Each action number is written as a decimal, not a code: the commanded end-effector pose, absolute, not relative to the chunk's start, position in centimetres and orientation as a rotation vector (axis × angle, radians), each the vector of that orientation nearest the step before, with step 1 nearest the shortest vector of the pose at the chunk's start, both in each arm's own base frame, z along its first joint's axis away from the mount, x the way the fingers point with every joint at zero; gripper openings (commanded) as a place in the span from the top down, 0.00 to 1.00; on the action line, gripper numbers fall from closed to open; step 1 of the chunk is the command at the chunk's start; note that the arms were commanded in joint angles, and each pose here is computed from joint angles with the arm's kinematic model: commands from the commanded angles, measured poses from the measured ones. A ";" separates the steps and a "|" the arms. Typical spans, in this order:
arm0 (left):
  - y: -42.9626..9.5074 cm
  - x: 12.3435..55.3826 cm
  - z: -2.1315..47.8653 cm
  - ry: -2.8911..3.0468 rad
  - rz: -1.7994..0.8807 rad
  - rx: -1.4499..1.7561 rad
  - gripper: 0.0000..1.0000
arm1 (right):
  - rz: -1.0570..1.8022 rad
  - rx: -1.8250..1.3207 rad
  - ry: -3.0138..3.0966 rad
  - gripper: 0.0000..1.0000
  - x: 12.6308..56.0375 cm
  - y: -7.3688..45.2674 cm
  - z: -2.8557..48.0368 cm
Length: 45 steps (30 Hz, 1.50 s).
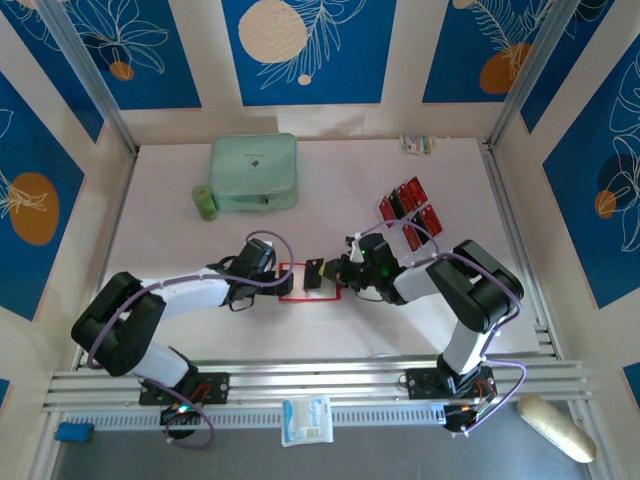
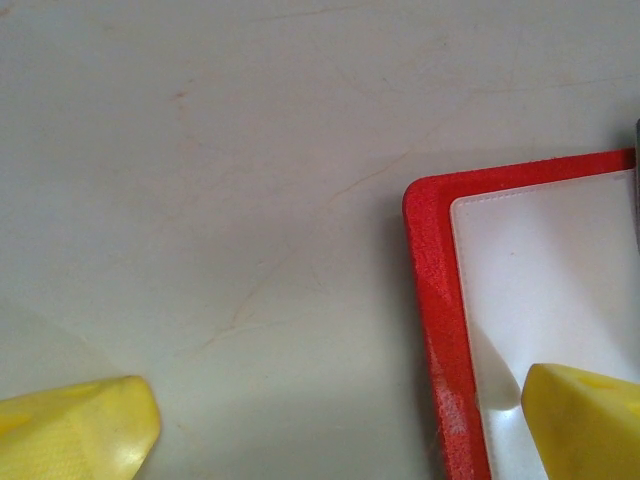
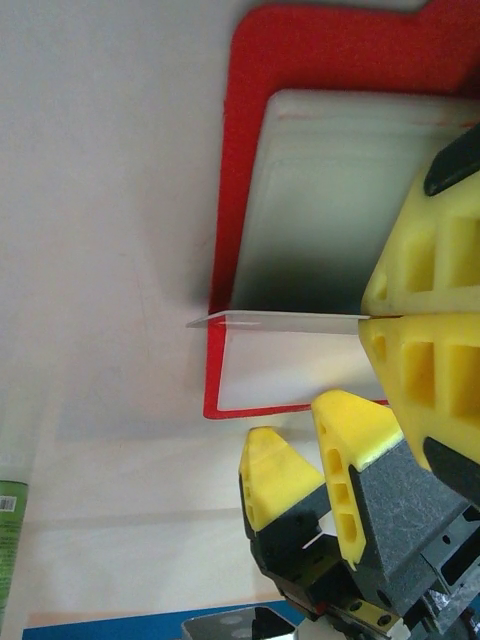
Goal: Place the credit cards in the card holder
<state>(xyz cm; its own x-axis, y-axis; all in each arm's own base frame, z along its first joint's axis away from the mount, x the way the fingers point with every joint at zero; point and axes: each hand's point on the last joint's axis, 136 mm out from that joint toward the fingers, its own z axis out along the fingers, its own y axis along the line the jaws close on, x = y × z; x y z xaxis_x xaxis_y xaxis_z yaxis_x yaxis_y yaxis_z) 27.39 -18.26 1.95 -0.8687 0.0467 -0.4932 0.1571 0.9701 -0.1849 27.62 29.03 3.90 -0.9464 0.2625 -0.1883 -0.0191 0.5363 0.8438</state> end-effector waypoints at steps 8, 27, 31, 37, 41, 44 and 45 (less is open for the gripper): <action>-16.5 24.6 -1.8 2.759 -0.235 0.130 0.01 | 1.392 0.200 2.525 1.00 26.1 29.0 2.8; -16.5 24.6 -1.8 2.758 -0.235 0.130 0.01 | 1.413 0.210 2.549 1.00 25.3 29.4 2.2; -16.5 24.6 -1.9 2.759 -0.238 0.127 0.01 | 1.410 0.219 2.555 1.00 25.1 29.2 2.0; -16.5 24.6 -1.9 2.760 -0.236 0.130 0.01 | 1.402 0.223 2.562 1.00 24.8 29.0 2.1; -16.5 24.6 -2.0 2.759 -0.233 0.133 0.01 | 1.399 0.215 2.585 1.00 24.7 29.1 1.8; -16.4 24.6 -2.0 2.759 -0.231 0.134 0.01 | 1.400 0.214 2.605 1.00 24.6 29.3 1.5; -16.4 24.6 -2.1 2.762 -0.231 0.135 0.01 | 1.400 0.210 2.612 1.00 24.6 29.4 1.4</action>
